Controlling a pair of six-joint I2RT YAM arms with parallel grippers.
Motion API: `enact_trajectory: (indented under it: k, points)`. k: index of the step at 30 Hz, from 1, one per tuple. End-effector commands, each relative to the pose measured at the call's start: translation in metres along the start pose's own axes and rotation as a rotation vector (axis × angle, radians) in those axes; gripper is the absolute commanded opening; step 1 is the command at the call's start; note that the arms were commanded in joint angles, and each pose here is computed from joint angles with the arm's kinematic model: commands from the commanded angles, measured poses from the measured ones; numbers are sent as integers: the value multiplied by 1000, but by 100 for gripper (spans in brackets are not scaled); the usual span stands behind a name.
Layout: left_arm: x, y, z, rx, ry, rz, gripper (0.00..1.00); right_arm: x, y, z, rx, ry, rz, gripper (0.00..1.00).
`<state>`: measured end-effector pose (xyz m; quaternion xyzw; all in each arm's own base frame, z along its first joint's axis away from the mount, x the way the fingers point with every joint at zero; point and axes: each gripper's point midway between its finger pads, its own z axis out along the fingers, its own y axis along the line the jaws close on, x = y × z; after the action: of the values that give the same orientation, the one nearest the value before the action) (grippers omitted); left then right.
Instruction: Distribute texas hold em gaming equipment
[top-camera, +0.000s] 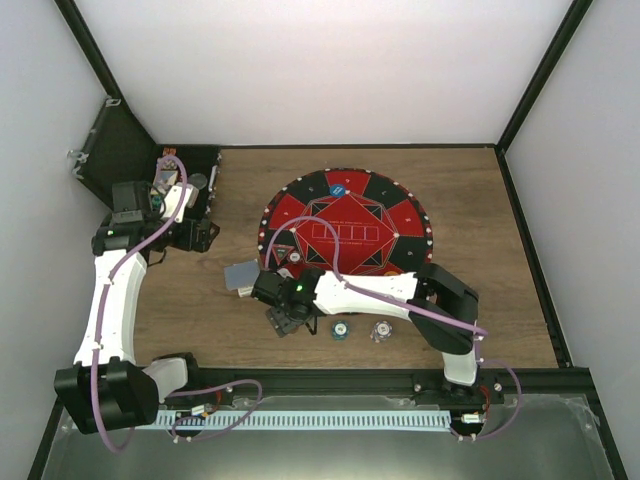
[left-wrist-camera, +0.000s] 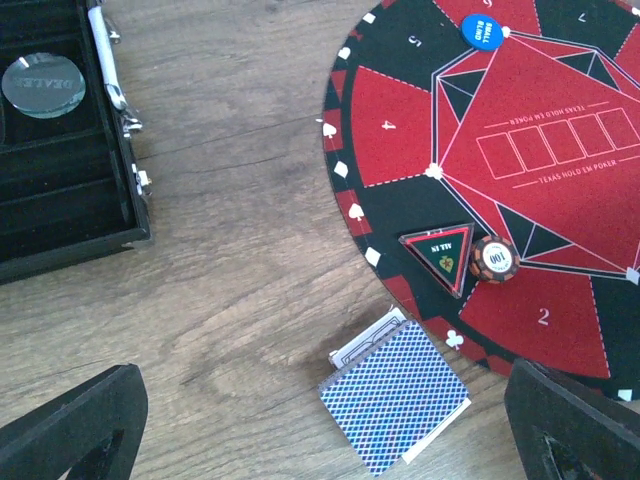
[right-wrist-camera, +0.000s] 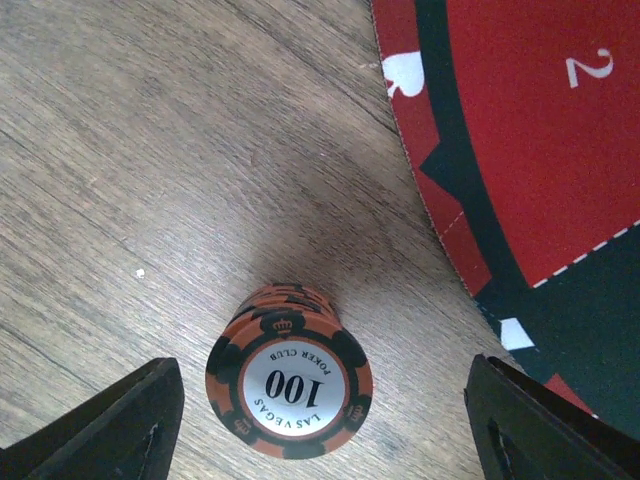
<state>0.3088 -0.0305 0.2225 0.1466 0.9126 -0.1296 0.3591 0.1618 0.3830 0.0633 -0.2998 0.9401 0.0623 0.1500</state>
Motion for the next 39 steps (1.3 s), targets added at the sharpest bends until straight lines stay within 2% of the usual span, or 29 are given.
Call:
enact_trajectory:
  k: [1,10,21,32,39]
  points:
    - [-12,-2,-13,-9,-40,25,100,2,2,7,2,9,14,78]
    - [-14,-2,-15,-6,-42,27,100,7,4,20,3,33,8,67]
    - [-13,-1,-13,-10,-37,28,100,2,7,18,-5,20,9,46]
    - [-11,-2,-13,-8,-33,27,100,-2,10,12,-15,15,7,49]
    - [-8,-3,-12,-8,-32,28,100,-3,11,9,-19,8,8,46]
